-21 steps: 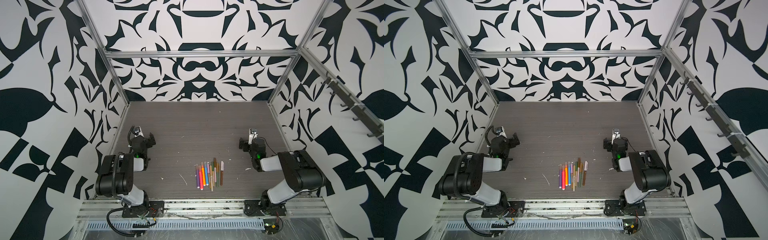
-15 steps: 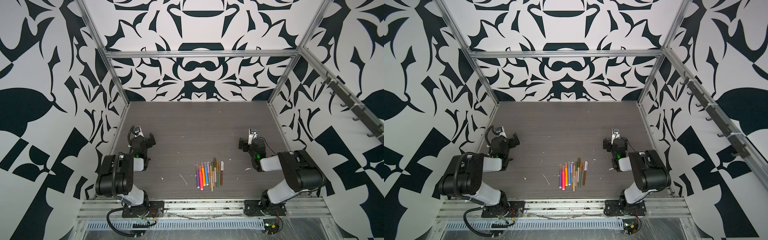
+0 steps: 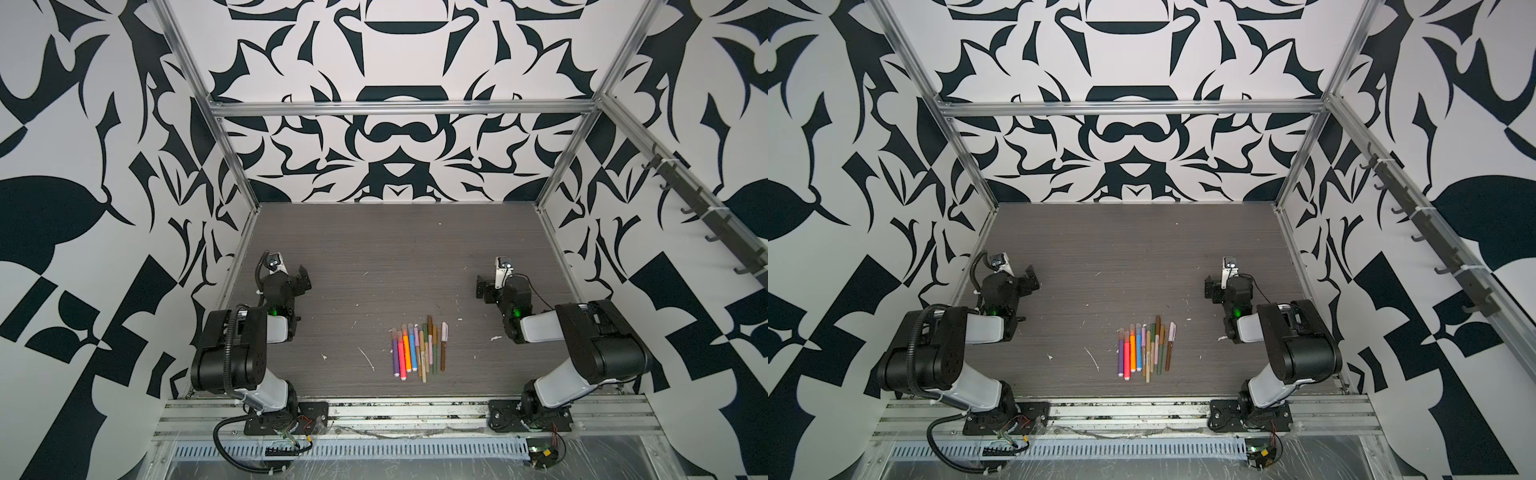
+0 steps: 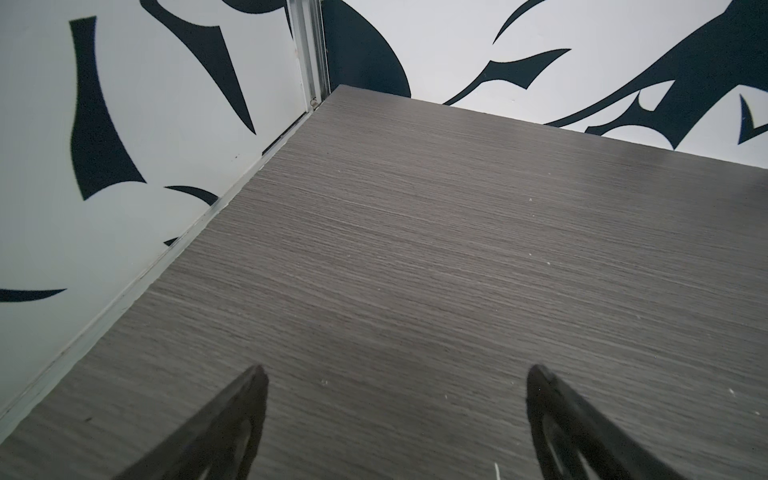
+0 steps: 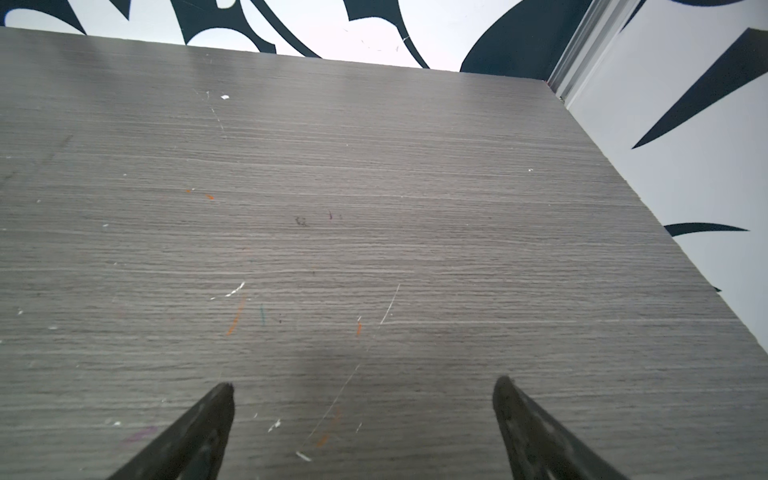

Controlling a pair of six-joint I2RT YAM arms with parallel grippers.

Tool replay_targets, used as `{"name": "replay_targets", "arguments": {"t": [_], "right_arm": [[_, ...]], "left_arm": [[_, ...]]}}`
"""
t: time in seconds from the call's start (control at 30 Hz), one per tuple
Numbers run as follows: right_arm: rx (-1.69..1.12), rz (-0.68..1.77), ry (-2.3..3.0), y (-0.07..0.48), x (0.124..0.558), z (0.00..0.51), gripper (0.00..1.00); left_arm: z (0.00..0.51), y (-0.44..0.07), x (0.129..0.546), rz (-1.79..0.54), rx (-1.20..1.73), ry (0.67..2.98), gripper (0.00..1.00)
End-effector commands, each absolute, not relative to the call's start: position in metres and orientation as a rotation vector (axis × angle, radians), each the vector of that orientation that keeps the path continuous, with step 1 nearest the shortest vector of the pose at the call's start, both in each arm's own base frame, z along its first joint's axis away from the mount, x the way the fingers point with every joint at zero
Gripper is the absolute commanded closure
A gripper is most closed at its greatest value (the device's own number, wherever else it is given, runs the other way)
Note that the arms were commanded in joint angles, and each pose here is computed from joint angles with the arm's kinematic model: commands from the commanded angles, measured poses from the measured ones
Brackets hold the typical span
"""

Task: Open the pen caps

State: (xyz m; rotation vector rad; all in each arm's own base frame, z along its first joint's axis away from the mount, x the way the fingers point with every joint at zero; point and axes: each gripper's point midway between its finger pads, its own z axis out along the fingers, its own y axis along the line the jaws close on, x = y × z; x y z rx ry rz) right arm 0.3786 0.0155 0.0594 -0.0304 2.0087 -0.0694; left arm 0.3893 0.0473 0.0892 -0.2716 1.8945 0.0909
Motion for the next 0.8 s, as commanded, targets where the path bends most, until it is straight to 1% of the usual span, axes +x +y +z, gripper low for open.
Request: {"name": "replay_targets", "arguments": {"t": [0.0,0.5,0.77], "right_arm": [[-0.048,-0.063,1.94,0.0182,0.3852,0.0801,0.0],[-0.078,-0.047,1.942,0.023,0.3858,0.0797,0.0],[-0.05,-0.067,1.946,0.018,0.3865,0.0795,0.0]], "left_arm": [[0.0923,0.047,0.3909,0.086,-0.27,1.875,0.01],[0.0923,0.0471,0.3907,0.087,-0.27,1.875,0.01],[0.0919,0.0474,0.3905,0.087,-0.272,1.876,0.01]]}}
